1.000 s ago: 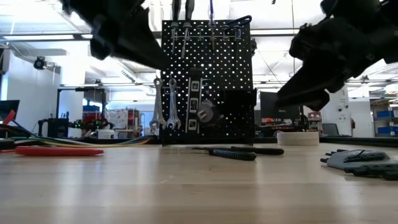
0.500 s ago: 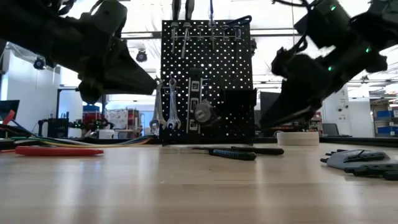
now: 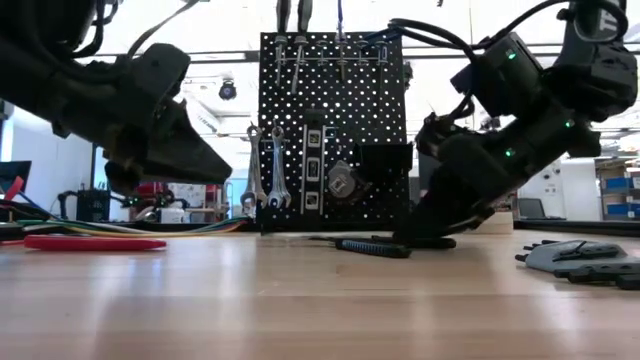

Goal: Hang tools onto peg board
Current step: Hang the wire cutter on the peg board

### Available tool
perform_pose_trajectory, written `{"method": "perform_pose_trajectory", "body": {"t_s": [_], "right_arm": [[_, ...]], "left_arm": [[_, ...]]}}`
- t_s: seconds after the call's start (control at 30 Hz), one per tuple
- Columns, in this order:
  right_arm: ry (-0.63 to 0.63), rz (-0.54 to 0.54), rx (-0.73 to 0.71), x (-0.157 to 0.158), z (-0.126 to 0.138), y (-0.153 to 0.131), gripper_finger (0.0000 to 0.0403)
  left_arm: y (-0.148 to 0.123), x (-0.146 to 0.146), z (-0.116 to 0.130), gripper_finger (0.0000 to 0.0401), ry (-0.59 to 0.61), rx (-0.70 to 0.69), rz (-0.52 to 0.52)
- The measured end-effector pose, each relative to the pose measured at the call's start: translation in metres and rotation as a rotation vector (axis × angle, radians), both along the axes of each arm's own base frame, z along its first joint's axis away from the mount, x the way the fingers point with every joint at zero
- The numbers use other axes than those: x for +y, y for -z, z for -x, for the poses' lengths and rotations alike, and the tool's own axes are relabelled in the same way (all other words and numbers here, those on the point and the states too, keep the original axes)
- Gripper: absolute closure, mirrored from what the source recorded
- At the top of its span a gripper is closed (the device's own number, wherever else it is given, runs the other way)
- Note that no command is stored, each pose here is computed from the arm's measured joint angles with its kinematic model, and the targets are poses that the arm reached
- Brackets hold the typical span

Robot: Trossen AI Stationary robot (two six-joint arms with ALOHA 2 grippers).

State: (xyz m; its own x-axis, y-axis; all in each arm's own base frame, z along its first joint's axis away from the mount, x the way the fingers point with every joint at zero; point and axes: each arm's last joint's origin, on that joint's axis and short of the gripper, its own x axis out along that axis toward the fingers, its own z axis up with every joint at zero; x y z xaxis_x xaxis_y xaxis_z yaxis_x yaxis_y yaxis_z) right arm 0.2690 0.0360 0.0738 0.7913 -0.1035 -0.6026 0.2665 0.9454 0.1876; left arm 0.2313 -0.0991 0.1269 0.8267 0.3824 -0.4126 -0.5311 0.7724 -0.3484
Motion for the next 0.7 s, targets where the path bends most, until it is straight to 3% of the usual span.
{"method": "perform_pose_trajectory", "body": {"t_s": [0.23, 0.47, 0.7], "right_arm": [[-0.007, 0.016, 0.018, 0.0, -0.001, 0.004, 0.022], [0.002, 0.031, 0.07, -0.006, 0.001, 0.005, 0.0343], [-0.009, 0.054, 0.102, -0.01, 0.002, 0.006, 0.0351]], "left_arm": [[0.006, -0.003, -0.006, 0.0324, -0.01, 0.004, 0.014], [0.024, -0.006, -0.011, 0.0324, -0.047, 0.037, 0.046], [0.037, -0.008, -0.014, 0.0324, -0.059, 0.053, 0.069]]}}
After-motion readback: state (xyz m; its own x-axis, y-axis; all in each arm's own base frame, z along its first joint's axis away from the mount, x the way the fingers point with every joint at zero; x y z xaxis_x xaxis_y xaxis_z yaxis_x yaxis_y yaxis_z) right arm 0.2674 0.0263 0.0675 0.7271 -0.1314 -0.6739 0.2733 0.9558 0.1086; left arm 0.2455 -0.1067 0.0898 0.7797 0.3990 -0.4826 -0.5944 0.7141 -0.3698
